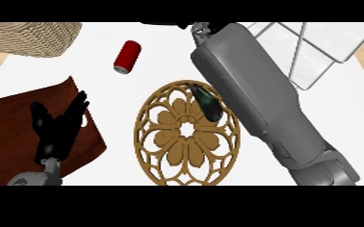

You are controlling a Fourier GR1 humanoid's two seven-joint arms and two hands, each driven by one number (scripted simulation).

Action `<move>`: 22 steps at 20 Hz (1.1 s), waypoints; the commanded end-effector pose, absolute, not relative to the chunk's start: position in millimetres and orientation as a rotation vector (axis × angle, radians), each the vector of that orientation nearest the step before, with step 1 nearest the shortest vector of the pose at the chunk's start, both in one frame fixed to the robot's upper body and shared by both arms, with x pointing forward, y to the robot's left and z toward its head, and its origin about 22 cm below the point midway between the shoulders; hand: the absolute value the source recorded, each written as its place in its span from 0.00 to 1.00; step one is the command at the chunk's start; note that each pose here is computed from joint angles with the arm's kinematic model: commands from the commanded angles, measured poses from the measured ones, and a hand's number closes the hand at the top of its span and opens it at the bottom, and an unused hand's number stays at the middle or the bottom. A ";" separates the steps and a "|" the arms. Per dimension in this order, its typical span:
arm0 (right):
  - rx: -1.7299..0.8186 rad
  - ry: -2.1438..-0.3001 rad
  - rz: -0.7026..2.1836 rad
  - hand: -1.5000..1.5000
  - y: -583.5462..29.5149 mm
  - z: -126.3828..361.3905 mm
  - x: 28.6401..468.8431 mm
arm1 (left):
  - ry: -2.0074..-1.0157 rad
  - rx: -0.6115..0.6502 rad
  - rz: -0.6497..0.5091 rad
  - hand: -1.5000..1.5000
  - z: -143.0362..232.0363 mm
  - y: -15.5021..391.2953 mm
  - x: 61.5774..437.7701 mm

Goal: Pick the lemon from the placemat and place it in the tiered shelf

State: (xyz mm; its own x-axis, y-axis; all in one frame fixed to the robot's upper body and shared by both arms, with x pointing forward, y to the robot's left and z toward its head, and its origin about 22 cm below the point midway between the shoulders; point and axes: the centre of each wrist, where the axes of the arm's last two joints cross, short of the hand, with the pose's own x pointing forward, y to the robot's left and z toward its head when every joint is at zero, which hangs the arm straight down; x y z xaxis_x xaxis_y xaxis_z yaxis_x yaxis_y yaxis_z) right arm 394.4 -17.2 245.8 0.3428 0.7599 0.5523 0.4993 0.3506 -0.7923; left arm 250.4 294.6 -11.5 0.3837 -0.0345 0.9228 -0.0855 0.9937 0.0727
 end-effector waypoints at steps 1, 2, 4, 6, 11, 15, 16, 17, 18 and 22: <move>-1.362 -1.134 0.049 1.00 -6.3 302.4 391.6 | -1.095 0.098 0.053 0.50 -32.2 289.0 233.1; -1.380 -1.138 0.037 1.00 -7.6 310.8 390.7 | -1.110 0.104 0.045 0.50 -27.9 297.8 240.6; -1.399 -1.114 -0.011 1.00 -22.4 318.1 398.4 | -1.114 0.103 0.046 0.50 -13.7 299.3 247.0; -1.408 -1.107 -0.036 1.00 -31.5 343.6 398.6 | -1.097 0.095 0.053 0.50 -21.1 299.1 247.0; -1.433 -1.101 -0.128 1.00 -65.3 382.5 402.7 | -1.109 0.101 0.067 0.50 -14.0 305.8 247.3; -1.467 -1.086 -0.151 1.00 -93.7 408.8 405.8 | -1.107 0.100 0.049 0.50 -24.9 292.6 249.8; -1.456 -1.080 -0.164 1.00 -111.6 406.6 411.2 | -1.125 0.092 0.032 0.50 -19.2 288.7 239.4; -1.483 -1.070 -0.143 1.00 -110.2 404.6 411.1 | -1.115 0.098 0.059 0.50 -24.0 291.7 239.5; -1.464 -1.065 -0.126 1.00 -120.5 411.8 408.4 | -1.100 0.087 0.042 0.50 -31.4 299.4 231.3; -1.448 -1.047 -0.100 1.00 -148.1 420.2 416.3 | -1.118 0.100 0.043 0.50 -20.5 290.2 244.9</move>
State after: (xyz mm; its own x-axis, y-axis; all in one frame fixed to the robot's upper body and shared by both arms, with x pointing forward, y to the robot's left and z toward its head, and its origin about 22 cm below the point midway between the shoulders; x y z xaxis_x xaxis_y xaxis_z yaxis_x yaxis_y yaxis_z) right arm 416.8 -129.4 403.3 0.4702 0.6258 0.6224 0.6772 0.1965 -0.7091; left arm 249.1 296.4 -10.1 0.3783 -0.0307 0.9252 -0.0859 0.9940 0.0681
